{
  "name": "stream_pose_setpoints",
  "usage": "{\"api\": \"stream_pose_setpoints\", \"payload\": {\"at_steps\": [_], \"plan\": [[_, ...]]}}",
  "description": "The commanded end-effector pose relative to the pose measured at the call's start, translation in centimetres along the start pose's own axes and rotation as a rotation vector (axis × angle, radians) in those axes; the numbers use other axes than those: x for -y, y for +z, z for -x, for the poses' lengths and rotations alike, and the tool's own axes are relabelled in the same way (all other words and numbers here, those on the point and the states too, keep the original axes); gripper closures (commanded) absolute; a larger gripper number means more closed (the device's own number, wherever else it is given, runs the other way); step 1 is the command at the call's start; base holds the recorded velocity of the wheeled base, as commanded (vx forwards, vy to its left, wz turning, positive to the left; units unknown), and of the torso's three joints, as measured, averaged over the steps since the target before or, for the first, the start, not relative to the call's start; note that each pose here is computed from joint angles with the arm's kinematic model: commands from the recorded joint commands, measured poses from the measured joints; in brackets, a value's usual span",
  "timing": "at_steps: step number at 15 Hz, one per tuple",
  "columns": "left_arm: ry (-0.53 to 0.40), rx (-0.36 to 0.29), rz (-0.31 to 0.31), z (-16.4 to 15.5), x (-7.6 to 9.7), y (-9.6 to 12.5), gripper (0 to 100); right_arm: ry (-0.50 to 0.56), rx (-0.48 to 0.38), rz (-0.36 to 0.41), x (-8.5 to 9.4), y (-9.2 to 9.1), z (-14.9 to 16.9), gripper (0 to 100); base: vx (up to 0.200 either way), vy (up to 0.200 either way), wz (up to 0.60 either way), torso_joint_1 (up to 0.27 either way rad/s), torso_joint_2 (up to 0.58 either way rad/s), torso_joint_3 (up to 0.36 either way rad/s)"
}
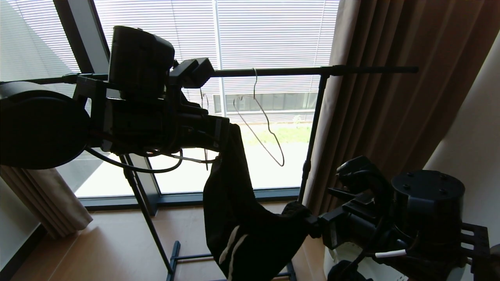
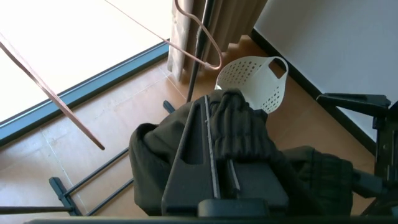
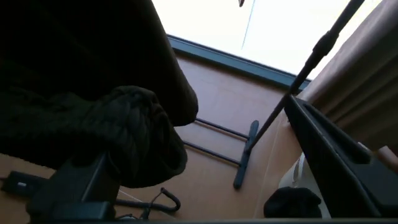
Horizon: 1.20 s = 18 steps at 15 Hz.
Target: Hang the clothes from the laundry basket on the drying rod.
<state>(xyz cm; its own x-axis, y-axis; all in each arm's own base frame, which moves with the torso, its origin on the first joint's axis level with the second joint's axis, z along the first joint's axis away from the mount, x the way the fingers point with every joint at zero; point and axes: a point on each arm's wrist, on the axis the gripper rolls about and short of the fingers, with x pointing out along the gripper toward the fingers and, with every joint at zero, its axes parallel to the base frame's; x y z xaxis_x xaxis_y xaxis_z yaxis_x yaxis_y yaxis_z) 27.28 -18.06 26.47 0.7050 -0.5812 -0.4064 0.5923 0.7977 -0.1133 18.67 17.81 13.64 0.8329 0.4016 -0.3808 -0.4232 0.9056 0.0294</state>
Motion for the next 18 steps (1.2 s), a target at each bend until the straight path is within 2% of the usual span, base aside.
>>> {"api": "stream_pose_setpoints", "payload": {"at_steps": [1,3,4,5,10,12,13,18], "plan": [[0.002,0.011,0.000,-0.1,0.0,0.4,100,-0.001,-0.037,0.037,0.0,-1.1,-0.3,0,0.000,0.000,0.00,0.000,0.00,0.000],[0.003,0.010,-0.002,-0.2,0.0,0.6,100,0.012,-0.047,0.075,-0.1,-1.6,-0.2,0,0.000,0.000,0.00,0.000,0.00,0.000],[0.024,0.018,-0.001,-0.3,0.0,0.9,100,0.083,-0.047,0.124,-0.4,-2.2,0.2,0,0.000,0.000,0.00,0.000,0.00,0.000],[0.033,0.020,-0.002,-0.3,0.0,1.0,100,0.111,-0.041,0.158,-0.5,-2.4,0.2,0,0.000,0.000,0.00,0.000,0.00,0.000],[0.082,0.038,-0.003,-0.1,-0.1,1.4,100,0.237,0.024,0.295,-1.1,-2.2,-0.7,0,0.000,0.000,0.00,0.000,0.00,0.000],[0.090,0.037,-0.002,-0.1,-0.1,1.3,100,0.259,0.046,0.301,-1.4,-2.1,-1.2,0,0.000,0.000,0.00,0.000,0.00,0.000],[0.107,0.035,-0.003,-0.1,-0.1,1.2,100,0.291,0.097,0.305,-1.6,-1.5,-1.3,0,0.000,0.000,0.00,0.000,0.00,0.000],[0.084,0.042,-0.013,0.3,0.8,1.3,100,0.297,0.156,0.301,-2.5,0.4,-2.6,0,0.000,0.000,0.00,0.000,0.00,0.000]]}}
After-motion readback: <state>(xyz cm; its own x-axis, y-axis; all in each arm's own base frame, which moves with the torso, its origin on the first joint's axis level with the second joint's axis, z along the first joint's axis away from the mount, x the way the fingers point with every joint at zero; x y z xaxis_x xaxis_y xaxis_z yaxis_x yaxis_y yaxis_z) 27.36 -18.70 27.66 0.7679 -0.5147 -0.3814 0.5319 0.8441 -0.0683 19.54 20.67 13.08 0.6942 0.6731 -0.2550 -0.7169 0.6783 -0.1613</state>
